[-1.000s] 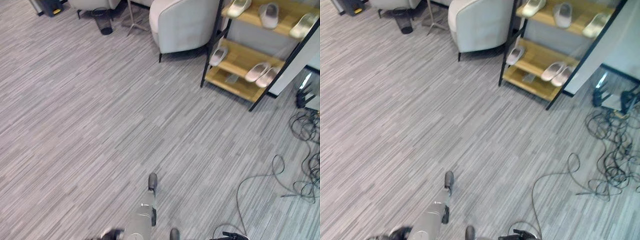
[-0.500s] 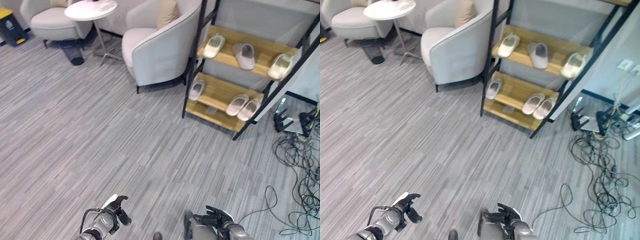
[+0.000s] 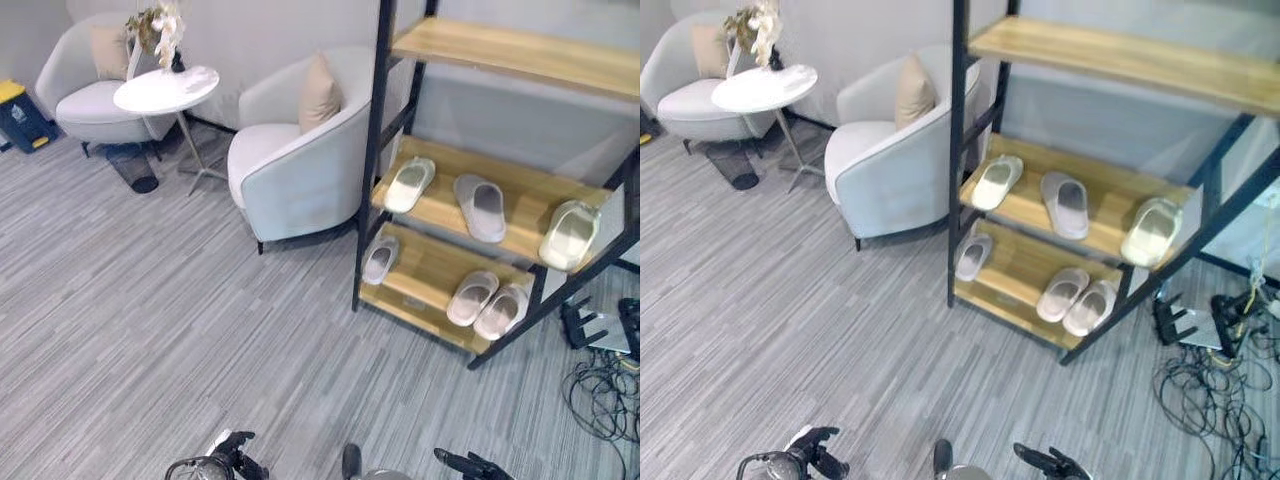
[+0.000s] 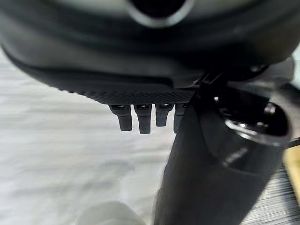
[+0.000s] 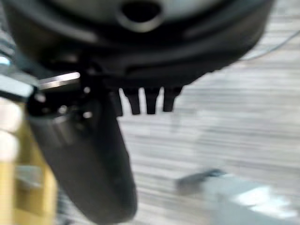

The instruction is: Arrange the slippers neatly on the shoe rack.

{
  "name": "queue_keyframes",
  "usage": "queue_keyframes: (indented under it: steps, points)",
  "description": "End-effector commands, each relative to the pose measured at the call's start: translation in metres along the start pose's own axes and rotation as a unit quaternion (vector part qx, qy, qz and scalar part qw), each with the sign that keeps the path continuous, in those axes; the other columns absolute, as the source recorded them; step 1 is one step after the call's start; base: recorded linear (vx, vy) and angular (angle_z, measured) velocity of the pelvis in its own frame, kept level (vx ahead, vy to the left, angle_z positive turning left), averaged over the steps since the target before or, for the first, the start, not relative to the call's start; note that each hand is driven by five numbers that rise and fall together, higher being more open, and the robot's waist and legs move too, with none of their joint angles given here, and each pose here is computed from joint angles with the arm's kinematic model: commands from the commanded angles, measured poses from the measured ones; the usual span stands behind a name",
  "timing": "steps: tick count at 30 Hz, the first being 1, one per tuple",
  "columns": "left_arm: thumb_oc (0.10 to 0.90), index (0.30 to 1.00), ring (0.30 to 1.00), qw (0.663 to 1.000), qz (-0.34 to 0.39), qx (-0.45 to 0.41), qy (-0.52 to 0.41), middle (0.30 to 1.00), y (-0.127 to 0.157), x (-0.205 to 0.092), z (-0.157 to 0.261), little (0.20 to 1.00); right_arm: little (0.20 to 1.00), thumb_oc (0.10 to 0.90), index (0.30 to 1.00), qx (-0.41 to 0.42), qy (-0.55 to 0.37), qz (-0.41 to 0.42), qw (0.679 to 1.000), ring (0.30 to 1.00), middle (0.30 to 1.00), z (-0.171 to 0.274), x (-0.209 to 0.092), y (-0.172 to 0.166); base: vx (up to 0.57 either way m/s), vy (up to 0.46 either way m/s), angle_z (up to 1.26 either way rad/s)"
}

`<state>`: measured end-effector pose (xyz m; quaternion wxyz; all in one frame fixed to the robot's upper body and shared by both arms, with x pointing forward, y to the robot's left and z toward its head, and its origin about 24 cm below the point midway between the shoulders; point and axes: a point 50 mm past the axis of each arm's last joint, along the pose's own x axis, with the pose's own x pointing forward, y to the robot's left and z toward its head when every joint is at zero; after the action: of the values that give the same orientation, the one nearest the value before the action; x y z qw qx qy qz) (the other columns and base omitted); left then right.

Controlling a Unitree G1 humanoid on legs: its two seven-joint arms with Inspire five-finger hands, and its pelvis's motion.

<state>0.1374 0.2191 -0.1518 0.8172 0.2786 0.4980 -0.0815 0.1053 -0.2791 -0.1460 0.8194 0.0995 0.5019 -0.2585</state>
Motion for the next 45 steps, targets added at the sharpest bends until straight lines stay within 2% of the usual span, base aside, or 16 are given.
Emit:
queue_keyframes:
  steps: [1, 4, 10, 18, 24, 34, 35, 39, 45]
  points:
    - [0.800, 0.900, 0.900, 1.000, -0.012, 0.028, -0.004, 0.900, -0.009, -0.003, -0.005, 0.900, 0.900, 0.800, 0.900, 0.017, -0.016, -0.058, 0.998, 0.900, 0.900, 0.007, -0.003, -0.034, 0.18, 0.034, -0.13]
    - [0.800, 0.900, 0.900, 0.999, -0.008, 0.037, -0.024, 0.900, -0.011, -0.002, 0.003, 0.900, 0.900, 0.800, 0.900, -0.020, -0.065, -0.022, 0.997, 0.900, 0.900, 0.034, 0.000, -0.016, 0.26, 0.072, -0.47]
    - [0.800, 0.900, 0.900, 0.998, -0.017, 0.054, -0.024, 0.900, -0.015, -0.002, 0.005, 0.900, 0.900, 0.800, 0.900, -0.051, -0.051, -0.011, 0.997, 0.900, 0.900, 0.016, -0.001, -0.009, 0.19, 0.073, -0.46]
    - [0.800, 0.900, 0.900, 0.998, -0.028, 0.060, 0.001, 0.900, -0.021, -0.004, -0.008, 0.900, 0.900, 0.800, 0.900, -0.032, -0.017, -0.015, 0.999, 0.900, 0.900, -0.006, -0.003, -0.008, 0.15, 0.153, -0.32]
    - [0.800, 0.900, 0.900, 0.998, -0.008, 0.061, -0.020, 0.900, -0.008, -0.001, 0.002, 0.900, 0.900, 0.800, 0.900, -0.017, -0.071, 0.019, 0.997, 0.900, 0.900, 0.028, 0.000, 0.016, 0.00, 0.054, -0.42]
    - [0.800, 0.900, 0.900, 0.998, 0.000, 0.062, -0.032, 0.900, -0.001, 0.000, 0.008, 0.900, 0.900, 0.800, 0.900, 0.012, -0.095, -0.014, 0.995, 0.900, 0.900, 0.043, -0.001, -0.002, 0.15, -0.194, -0.33]
    - [0.800, 0.900, 0.900, 0.996, -0.001, 0.084, -0.042, 0.900, 0.001, 0.000, 0.011, 0.900, 0.900, 0.800, 0.900, 0.018, -0.095, -0.016, 0.995, 0.900, 0.900, 0.041, -0.001, -0.007, 0.22, -0.379, 0.19]
    - [0.800, 0.900, 0.900, 0.996, 0.000, 0.079, -0.043, 0.900, 0.002, 0.000, 0.010, 0.900, 0.900, 0.800, 0.900, 0.017, -0.110, -0.008, 0.994, 0.900, 0.900, 0.047, -0.002, -0.005, 0.20, -0.400, 0.33]
    - [0.800, 0.900, 0.900, 0.993, 0.018, 0.063, -0.098, 0.900, 0.003, 0.001, 0.041, 0.900, 0.900, 0.800, 0.900, 0.032, -0.137, 0.009, 0.990, 0.900, 0.900, 0.054, -0.004, 0.004, 0.05, -0.272, 0.55]
